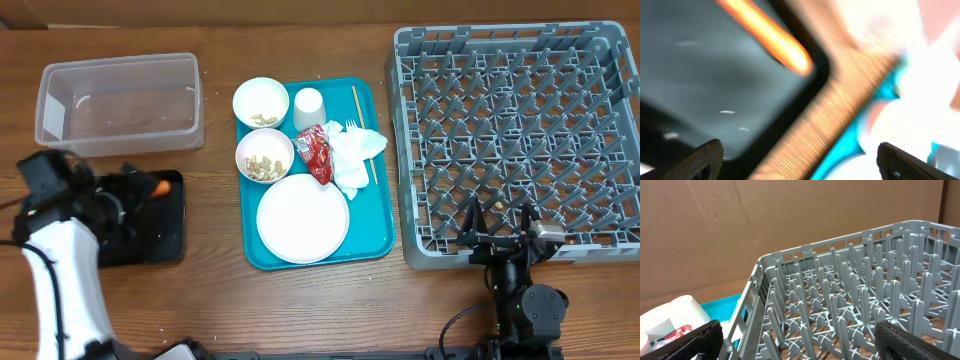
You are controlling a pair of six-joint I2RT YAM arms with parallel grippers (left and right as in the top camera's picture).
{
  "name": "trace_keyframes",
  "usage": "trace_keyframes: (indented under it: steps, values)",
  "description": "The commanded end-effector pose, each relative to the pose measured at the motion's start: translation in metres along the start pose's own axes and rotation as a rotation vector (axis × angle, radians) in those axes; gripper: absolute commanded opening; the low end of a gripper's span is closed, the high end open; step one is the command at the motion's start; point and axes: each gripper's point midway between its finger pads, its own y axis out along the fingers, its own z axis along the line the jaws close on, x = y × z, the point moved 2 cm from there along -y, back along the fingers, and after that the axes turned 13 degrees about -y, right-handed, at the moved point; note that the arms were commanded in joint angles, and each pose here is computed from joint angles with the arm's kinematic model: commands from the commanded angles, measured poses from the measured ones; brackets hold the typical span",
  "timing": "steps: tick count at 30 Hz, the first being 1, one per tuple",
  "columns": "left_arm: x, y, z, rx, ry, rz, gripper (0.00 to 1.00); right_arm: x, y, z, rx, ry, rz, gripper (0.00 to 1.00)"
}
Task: Sort waste into correct bins and load items into the dishwasher rack
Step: 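Carry the carrot left and release it onto the black tray, then grasp the rim of the white bowl with peanuts using left gripper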
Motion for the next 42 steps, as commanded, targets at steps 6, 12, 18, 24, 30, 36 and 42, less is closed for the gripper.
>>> trace_keyframes:
  steps: [6,12,18,24,30,36,42]
  values:
    - [-0.124,-0.009,-0.097,-0.138,0.661,0.026,0.95,-0.002,0.000,0.001,0.003,-0.001,-0.005,1.00]
    - [-0.174,0.045,-0.115,-0.023,0.936,-0.052,0.95,-0.002,0.000,0.001,0.003,-0.001,-0.005,1.00]
    - [-0.181,0.114,-0.118,0.042,1.028,-0.056,0.89,-0.002,0.000,0.001,0.003,-0.001,-0.005,1.00]
    - [-0.180,0.146,-0.127,0.031,1.100,-0.091,0.86,-0.002,0.000,0.001,0.003,-0.001,-0.005,1.00]
    - [-0.179,0.153,-0.131,0.021,1.093,-0.108,0.75,-0.002,0.000,0.001,0.003,-0.001,-0.005,1.00]
    - [-0.178,0.153,-0.132,0.017,1.093,-0.112,0.62,-0.002,0.000,0.001,0.003,-0.001,-0.005,1.00]
    - [-0.184,0.154,-0.127,0.014,1.111,-0.066,0.58,-0.002,0.000,0.001,0.003,-0.001,-0.005,1.00]
